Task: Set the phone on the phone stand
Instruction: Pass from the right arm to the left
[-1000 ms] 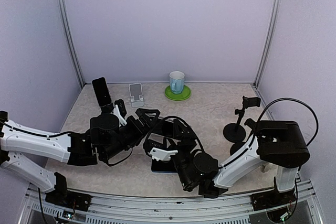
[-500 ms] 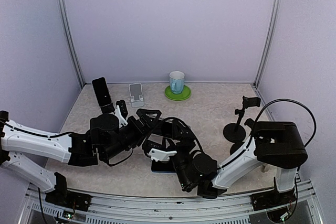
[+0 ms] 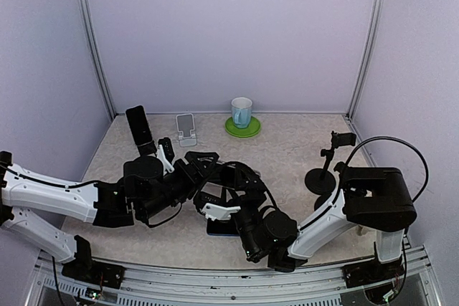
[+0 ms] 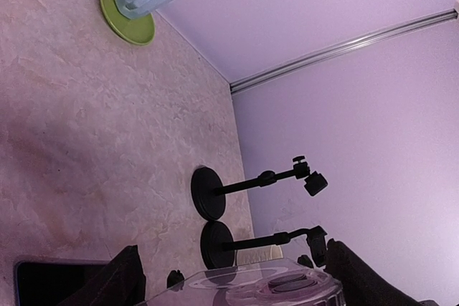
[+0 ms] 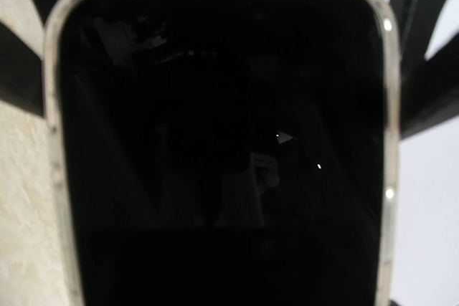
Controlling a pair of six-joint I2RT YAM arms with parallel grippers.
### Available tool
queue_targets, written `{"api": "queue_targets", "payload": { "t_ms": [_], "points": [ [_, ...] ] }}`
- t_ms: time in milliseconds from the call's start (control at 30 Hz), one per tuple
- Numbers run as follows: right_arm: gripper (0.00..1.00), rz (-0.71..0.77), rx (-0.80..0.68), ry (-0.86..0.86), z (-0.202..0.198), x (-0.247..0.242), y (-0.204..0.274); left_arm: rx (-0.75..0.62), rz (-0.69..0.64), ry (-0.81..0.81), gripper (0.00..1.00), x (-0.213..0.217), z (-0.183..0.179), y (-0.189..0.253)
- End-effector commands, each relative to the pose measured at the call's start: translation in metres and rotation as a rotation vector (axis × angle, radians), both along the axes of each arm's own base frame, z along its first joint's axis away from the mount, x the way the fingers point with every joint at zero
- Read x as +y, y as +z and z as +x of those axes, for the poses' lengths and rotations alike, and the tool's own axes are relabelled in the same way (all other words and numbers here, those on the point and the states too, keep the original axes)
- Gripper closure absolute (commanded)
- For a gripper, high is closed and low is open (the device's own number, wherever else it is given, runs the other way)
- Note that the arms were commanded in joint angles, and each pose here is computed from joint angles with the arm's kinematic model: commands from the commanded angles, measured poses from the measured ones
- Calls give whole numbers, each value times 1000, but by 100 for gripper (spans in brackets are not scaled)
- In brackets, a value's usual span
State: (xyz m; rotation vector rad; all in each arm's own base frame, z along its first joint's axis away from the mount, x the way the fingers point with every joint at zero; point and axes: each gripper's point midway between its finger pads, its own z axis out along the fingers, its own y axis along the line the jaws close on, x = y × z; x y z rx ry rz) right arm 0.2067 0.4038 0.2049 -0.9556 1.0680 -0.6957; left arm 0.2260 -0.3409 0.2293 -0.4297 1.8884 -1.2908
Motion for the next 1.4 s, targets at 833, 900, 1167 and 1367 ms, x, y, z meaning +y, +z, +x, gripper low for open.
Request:
{"api": "queue_targets", "payload": {
  "t_ms": [833,900,1167,1367],
  "points": [
    [0,238,369,246,-25,4,-4,-63,207,165,30,48,28,19],
    [0,281,434,289,-31,2,-2,-73,238,178,30,53,32,21],
    [0,308,592,333,-43,-8,-13,-90,362,230,33,70,49,26],
    [0,331,655,333,-47,-16,-27,-108,420,266,35,81,60,31]
  ]
}}
